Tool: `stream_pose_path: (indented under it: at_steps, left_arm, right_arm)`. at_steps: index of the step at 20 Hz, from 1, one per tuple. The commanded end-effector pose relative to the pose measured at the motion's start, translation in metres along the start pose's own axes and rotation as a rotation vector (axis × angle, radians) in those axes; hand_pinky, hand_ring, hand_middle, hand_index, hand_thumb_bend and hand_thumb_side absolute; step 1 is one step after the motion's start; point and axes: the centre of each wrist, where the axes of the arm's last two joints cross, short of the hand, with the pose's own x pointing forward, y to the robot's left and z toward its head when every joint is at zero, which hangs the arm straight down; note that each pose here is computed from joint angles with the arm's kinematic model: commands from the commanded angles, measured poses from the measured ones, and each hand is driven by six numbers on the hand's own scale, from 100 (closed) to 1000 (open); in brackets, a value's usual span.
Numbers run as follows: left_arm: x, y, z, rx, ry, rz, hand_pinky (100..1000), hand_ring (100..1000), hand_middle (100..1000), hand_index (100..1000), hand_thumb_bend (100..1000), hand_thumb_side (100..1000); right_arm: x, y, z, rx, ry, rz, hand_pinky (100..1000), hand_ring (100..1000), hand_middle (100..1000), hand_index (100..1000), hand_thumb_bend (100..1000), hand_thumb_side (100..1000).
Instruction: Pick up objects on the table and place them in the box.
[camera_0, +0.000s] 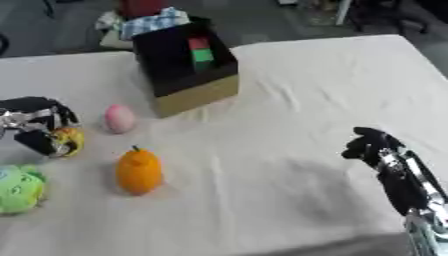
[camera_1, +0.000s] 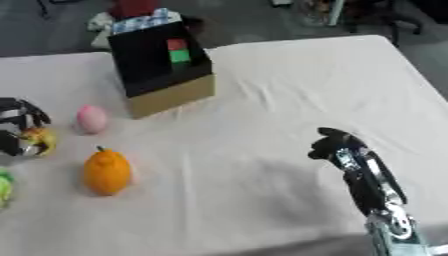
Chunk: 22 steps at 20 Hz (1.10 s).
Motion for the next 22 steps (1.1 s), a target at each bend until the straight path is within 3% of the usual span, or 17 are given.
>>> stream_pose_path:
  at_steps: [1, 8, 11, 16, 17, 18, 22]
  left_arm:
    - [-0.014, 0.022, 0.024, 0.089, 0.055, -0.046, 605, 456, 467, 634, 223, 146]
    - [0.002, 0.081, 0.062, 0.303, 0.015, -0.118, 588, 434, 442, 614, 163, 131]
    - [0.020, 0.114, 0.064, 0.395, -0.015, -0.141, 599, 442, 447, 622, 170, 120]
    - [0.071, 0.157, 0.026, 0.478, -0.106, -0.148, 603, 444, 445, 627, 153, 117]
    - [0.085, 0.163, 0.017, 0.491, -0.130, -0.154, 605, 446, 446, 628, 148, 205]
    - [0.097, 0.168, 0.008, 0.502, -0.143, -0.161, 606, 448, 448, 630, 165, 114]
    - [0.134, 0.171, -0.026, 0.502, -0.154, -0.188, 617, 462, 466, 648, 184, 116]
  right_arm:
    - [0.005, -0.006, -0.001, 0.007, -0.013, 0.029, 695, 609, 588, 800, 100, 710]
    - [0.005, -0.006, -0.001, 0.005, -0.010, 0.030, 695, 609, 588, 800, 100, 711]
    - [0.004, -0.006, 0.000, 0.009, -0.007, 0.028, 695, 609, 587, 800, 100, 711]
    - [0.003, -0.003, -0.001, 0.021, -0.010, 0.019, 695, 609, 587, 800, 100, 710]
    - [0.003, -0.002, -0.002, 0.024, -0.012, 0.016, 695, 609, 587, 800, 100, 710]
    - [0.003, -0.001, -0.003, 0.028, -0.014, 0.014, 695, 609, 587, 800, 100, 710]
    - [0.003, 0.002, -0.005, 0.041, -0.020, 0.007, 695, 609, 587, 800, 100, 710]
